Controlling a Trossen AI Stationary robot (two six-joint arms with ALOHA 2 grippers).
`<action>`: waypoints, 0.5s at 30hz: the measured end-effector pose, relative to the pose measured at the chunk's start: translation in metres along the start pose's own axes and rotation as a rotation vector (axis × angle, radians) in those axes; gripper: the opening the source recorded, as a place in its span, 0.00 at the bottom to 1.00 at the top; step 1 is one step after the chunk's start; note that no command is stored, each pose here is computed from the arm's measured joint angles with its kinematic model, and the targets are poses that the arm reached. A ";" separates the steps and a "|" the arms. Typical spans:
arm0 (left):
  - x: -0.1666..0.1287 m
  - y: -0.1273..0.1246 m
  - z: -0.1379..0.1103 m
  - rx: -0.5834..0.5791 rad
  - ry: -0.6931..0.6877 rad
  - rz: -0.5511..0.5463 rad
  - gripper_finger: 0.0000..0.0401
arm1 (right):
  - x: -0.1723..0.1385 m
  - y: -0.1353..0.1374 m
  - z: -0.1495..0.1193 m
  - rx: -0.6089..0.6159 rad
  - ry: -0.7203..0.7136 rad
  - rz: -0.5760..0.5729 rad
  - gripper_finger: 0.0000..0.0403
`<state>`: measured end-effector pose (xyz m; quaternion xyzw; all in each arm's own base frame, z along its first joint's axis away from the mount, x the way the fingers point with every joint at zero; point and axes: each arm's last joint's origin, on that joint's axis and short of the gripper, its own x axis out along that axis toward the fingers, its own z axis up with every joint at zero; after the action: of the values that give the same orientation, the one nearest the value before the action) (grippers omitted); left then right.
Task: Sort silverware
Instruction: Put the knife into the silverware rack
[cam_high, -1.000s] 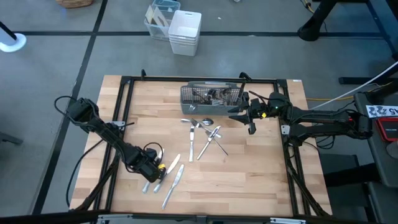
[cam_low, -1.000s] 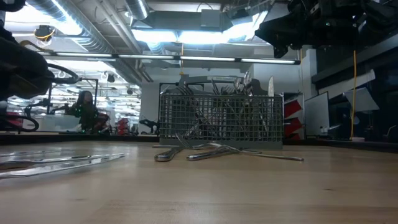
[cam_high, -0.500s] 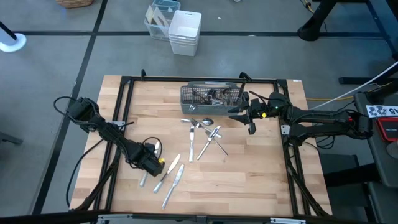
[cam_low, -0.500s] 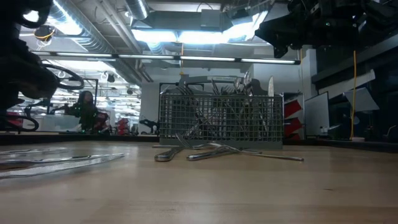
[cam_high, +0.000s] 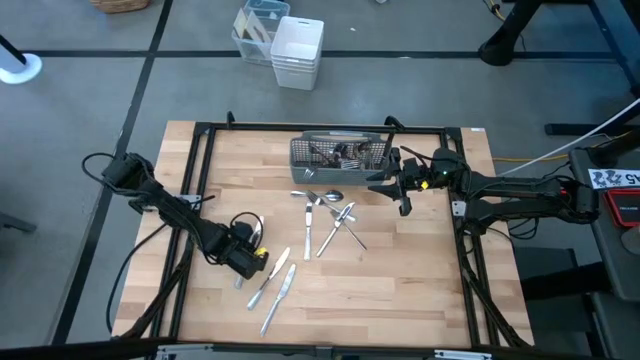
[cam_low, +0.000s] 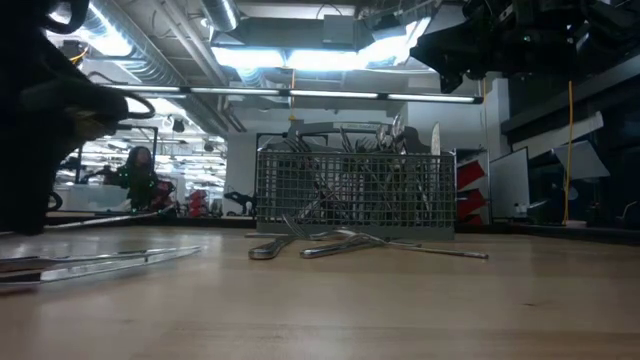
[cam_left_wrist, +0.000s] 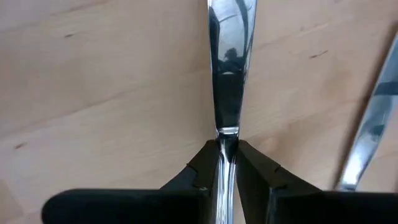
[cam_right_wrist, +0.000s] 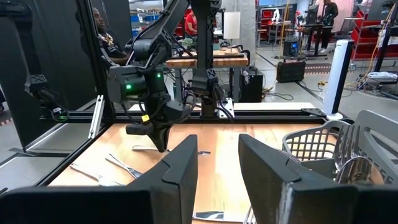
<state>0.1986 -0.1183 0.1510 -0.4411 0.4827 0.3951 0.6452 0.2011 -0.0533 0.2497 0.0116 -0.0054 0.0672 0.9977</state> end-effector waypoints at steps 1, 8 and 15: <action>0.000 -0.001 0.000 0.000 -0.010 -0.010 0.08 | 0.000 0.000 0.000 0.000 0.000 0.000 0.29; -0.001 -0.009 0.001 0.008 -0.095 -0.111 0.10 | 0.000 0.000 0.000 0.000 0.001 0.000 0.29; -0.003 -0.016 0.003 0.010 -0.186 -0.199 0.09 | 0.000 0.000 0.001 -0.006 -0.012 0.000 0.29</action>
<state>0.2140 -0.1208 0.1575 -0.4451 0.3765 0.3659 0.7255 0.2011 -0.0533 0.2509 0.0091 -0.0115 0.0673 0.9976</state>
